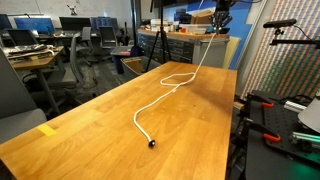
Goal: Tie a knot using the white rope on the table
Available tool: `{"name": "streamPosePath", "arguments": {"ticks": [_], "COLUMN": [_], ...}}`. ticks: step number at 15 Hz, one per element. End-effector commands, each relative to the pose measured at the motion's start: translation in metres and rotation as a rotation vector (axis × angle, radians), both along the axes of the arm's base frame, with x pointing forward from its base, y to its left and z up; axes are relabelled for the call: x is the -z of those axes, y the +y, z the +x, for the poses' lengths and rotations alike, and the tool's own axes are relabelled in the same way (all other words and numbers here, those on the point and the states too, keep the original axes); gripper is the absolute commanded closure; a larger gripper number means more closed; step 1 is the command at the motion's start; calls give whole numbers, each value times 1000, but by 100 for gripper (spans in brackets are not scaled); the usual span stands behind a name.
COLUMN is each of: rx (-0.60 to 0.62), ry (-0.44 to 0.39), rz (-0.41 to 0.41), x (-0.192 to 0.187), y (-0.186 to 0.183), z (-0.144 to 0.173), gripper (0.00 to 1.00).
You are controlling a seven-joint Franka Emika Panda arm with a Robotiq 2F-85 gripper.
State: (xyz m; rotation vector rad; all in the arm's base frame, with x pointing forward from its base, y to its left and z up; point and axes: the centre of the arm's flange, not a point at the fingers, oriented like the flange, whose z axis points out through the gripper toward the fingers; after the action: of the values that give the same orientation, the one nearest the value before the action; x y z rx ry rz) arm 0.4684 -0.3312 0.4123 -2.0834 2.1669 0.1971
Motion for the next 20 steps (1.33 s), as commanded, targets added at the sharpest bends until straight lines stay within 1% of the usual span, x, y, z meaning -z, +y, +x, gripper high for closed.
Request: {"name": "streamPosePath", "arguments": {"ticks": [1,3,4,5,6,7,8,9,10,13,15,17,19,20], "rx": [142,195,206,203,183,134,83,8,-69,-234,-292,-305,-293,-276], "ry": [-106,-178,-228,-277,-318,-341,-343,-299,-272,-121,-12,78,151,182], "rz": [72,69,46,20,-24,-82,-139,-162,-150,-134,-185,-275,-376,-425], "x": [-60,-92,-102,-110,-115,-109,-104,-96,-86,-29,15,54,80,88], "y": [18,25,28,34,46,67,78,92,114,182,211,222,209,195], "z": [-70,-95,-93,-84,-65,-30,-13,3,19,71,106,140,171,180], "gripper": [99,99,99,99,99,99,99,99,99,99,99,99,99,99]}}
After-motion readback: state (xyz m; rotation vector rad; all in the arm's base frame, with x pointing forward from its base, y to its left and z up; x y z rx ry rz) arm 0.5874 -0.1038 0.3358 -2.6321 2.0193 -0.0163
